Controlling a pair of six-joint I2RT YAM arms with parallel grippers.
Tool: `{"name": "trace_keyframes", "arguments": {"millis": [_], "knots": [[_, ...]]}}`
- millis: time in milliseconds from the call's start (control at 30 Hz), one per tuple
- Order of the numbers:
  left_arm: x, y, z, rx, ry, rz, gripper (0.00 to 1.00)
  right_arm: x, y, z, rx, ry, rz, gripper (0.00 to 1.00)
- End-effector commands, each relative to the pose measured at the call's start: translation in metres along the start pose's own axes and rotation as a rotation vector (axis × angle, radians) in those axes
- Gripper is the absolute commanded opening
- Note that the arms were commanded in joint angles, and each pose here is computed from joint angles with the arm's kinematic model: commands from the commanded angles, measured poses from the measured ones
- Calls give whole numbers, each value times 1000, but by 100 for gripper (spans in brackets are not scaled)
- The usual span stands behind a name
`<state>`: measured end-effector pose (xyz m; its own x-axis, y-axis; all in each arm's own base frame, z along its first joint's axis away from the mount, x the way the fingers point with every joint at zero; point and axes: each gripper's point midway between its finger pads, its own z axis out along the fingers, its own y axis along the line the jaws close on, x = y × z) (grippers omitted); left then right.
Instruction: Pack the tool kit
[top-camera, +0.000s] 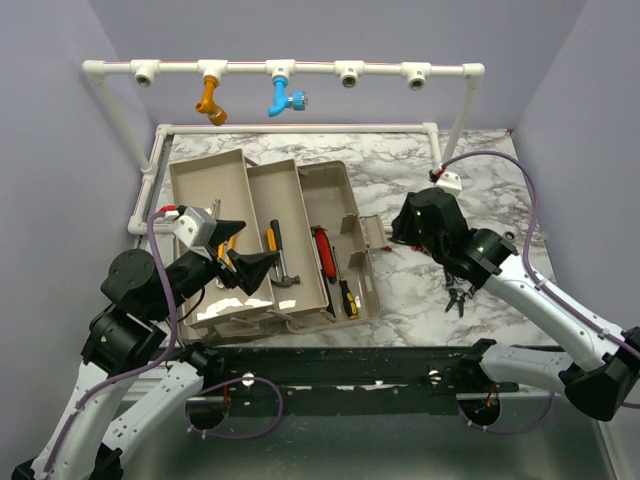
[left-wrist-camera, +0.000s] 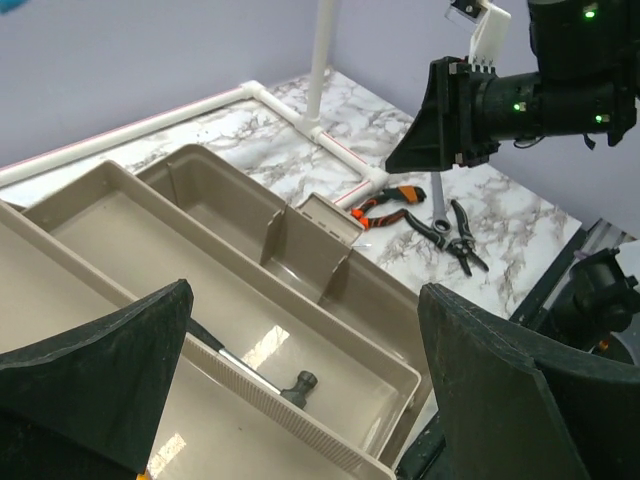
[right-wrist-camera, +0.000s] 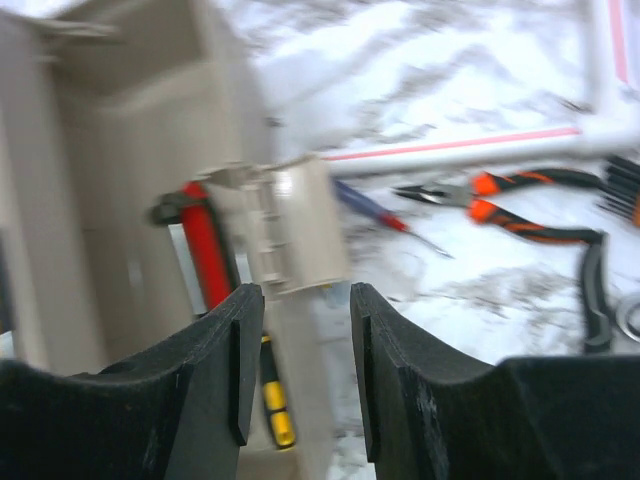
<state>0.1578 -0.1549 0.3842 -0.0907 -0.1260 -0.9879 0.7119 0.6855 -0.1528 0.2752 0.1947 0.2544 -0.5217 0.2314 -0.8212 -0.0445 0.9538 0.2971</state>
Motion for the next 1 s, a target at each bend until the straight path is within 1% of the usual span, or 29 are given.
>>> {"name": "trace_keyframes", "arguments": {"millis": [0, 167, 367, 500, 667, 867, 967], "knots": [[7, -6, 5, 58, -37, 26, 99, 29, -55, 18, 104, 93, 21, 46], [20, -10, 8, 101, -45, 40, 98, 54, -81, 41, 84, 165, 106, 46], [27, -13, 4, 128, -89, 59, 98, 74, -88, 65, 40, 223, 164, 46], [32, -16, 1, 145, -106, 63, 98, 87, -93, 80, 52, 257, 106, 47], [36, -15, 1, 146, -97, 60, 99, 98, -92, 98, 19, 282, 37, 47], [37, -16, 1, 153, -94, 59, 99, 119, -93, 121, 1, 356, -38, 46], [38, -16, 2, 154, -91, 58, 98, 123, -97, 132, 17, 367, -75, 46]]}}
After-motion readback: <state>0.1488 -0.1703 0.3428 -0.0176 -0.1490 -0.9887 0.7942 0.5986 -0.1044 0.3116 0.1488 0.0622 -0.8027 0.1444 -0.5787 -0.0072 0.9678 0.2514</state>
